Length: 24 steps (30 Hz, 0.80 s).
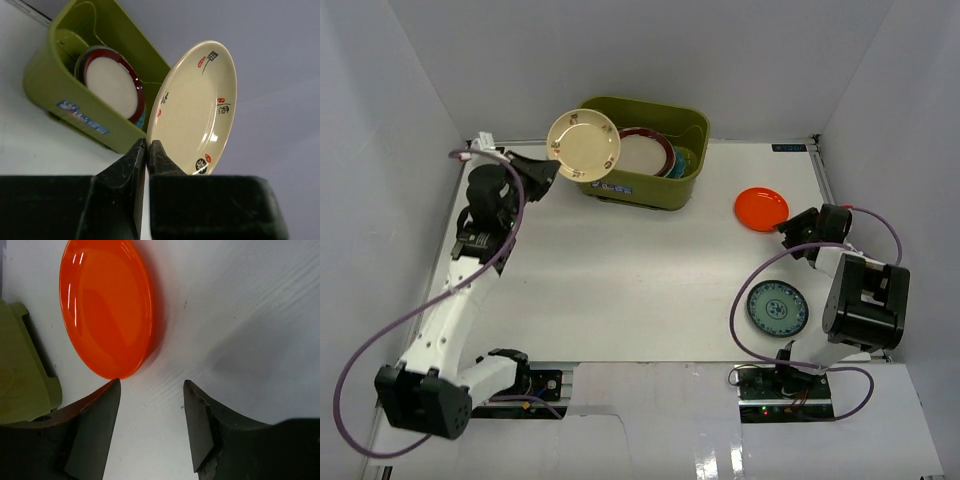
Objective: Place the plates into the plastic bin on the countertop
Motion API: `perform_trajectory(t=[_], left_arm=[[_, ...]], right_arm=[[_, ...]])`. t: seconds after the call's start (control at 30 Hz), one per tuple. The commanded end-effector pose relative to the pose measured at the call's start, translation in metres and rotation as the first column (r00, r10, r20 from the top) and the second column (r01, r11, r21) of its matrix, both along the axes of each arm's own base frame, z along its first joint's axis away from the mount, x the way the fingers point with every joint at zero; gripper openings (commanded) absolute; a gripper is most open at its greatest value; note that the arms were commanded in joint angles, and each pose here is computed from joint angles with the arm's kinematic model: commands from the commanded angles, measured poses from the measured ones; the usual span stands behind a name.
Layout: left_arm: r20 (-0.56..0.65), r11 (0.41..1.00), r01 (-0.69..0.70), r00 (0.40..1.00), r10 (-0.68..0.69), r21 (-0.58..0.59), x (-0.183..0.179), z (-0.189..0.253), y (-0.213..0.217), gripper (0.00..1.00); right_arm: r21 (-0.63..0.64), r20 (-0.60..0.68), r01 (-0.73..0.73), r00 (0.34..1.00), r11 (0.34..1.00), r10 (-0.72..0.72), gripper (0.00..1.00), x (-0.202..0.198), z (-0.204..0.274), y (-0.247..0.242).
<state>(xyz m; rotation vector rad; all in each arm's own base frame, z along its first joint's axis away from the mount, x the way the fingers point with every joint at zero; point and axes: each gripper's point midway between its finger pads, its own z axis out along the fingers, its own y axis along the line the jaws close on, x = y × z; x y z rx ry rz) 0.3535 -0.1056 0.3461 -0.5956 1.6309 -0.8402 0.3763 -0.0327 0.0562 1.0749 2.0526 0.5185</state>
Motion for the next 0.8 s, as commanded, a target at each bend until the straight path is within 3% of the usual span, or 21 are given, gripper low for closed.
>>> perform_trajectory(t=[0.0, 0.2, 0.3, 0.37, 0.5, 0.77], left_arm=[[0.049, 0.994, 0.110, 0.993, -0.110, -0.007, 0.039, 0.014, -0.030, 0.00], [-0.015, 0.988, 0.118, 0.993, -0.117, 0.096, 0.141, -0.001, -0.055, 0.00], [-0.070, 0.980, 0.138, 0.989, -0.129, 0.146, 0.184, -0.018, -0.066, 0.00], [-0.095, 0.974, 0.170, 0.983, -0.157, 0.152, 0.206, -0.032, -0.077, 0.00], [-0.147, 0.961, 0.217, 0.970, -0.193, 0.173, 0.229, -0.058, -0.096, 0.00], [-0.235, 0.937, 0.281, 0.944, -0.231, 0.208, 0.251, -0.111, -0.127, 0.00]], right_arm=[[-0.004, 0.109, 0.065, 0.992, 0.998, -0.064, 0.59, 0.045, 0.026, -0.018], [0.074, 0.110, 0.065, 0.991, 0.995, -0.073, 0.56, 0.069, 0.002, -0.014], [0.080, 0.093, 0.070, 0.993, 0.994, -0.078, 0.47, 0.076, -0.009, -0.016], [0.089, 0.073, 0.072, 0.994, 0.993, -0.079, 0.35, 0.076, -0.017, -0.015], [0.085, 0.093, 0.067, 0.993, 0.994, -0.075, 0.08, 0.078, -0.013, -0.015], [0.036, 0.368, -0.048, 0.929, 0.998, 0.031, 0.08, 0.073, 0.091, 0.002]])
